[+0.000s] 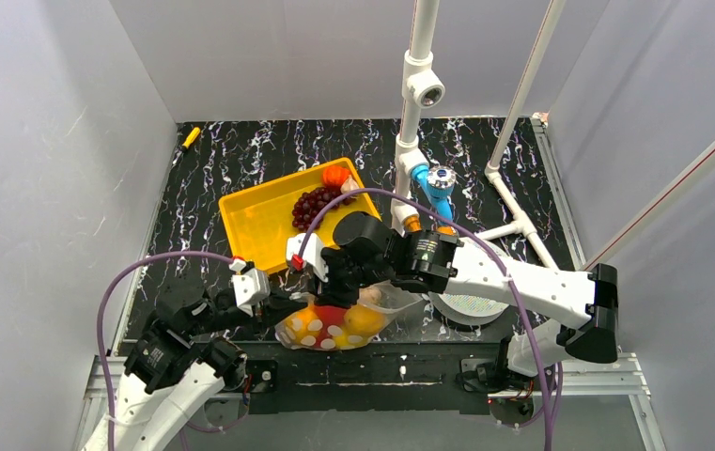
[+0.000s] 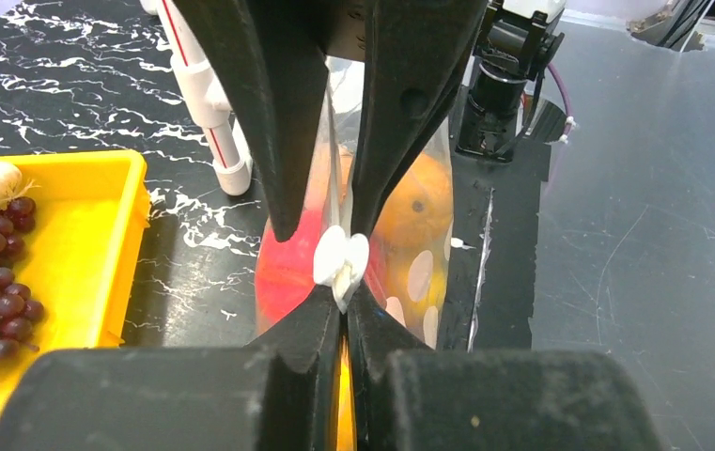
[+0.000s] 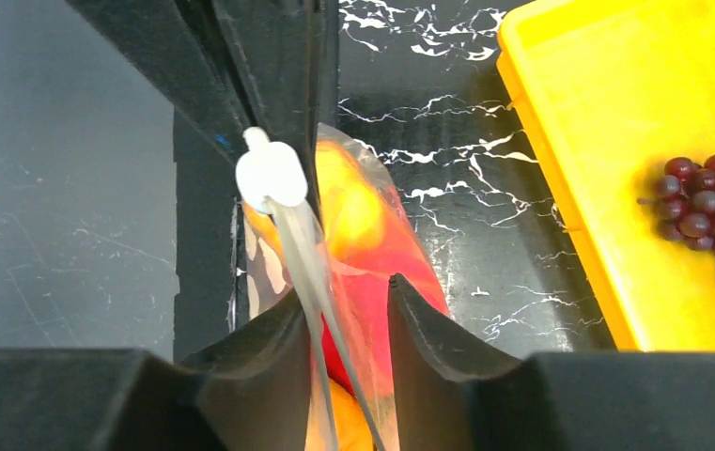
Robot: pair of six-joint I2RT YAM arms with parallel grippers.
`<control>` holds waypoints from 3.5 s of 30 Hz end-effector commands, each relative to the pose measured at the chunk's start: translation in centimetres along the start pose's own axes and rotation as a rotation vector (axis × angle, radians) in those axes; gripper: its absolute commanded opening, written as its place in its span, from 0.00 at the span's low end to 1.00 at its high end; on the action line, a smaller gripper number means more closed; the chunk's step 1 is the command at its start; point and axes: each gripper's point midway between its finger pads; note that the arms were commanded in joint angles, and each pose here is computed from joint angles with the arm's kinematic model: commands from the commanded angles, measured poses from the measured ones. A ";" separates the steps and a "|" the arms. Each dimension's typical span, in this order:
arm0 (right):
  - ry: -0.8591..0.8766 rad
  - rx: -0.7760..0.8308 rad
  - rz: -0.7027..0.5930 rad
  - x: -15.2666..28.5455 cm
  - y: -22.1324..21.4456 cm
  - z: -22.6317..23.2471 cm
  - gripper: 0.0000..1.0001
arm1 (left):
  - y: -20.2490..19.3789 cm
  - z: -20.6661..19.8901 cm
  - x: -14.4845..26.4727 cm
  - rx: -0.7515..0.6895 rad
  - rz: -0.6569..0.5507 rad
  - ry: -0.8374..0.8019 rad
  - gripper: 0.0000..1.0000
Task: Place the food in the zip-top bag and seal the zipper
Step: Zip the zipper food storage bag at the center of the board.
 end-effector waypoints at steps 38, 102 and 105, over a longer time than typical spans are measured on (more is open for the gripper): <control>0.023 -0.016 -0.110 2.8 3.5 0.7 0.01 | 0.6 1.2 -1.2 0.052 -0.022 0.029 0.15; 0.047 -0.003 -0.194 2.7 7.2 0.1 0.01 | 1.7 0.2 -1.9 0.145 -0.038 -0.043 0.40; 0.050 -0.005 -0.190 2.3 7.5 -0.1 0.01 | 2.2 -0.1 -2.1 0.141 -0.044 -0.068 0.45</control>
Point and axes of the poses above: each gripper's point midway between its finger pads, its own x axis back along the fingers, its own z axis along the line the jaws close on, y = z × x, and after that the axes turned 3 degrees about x, right-handed
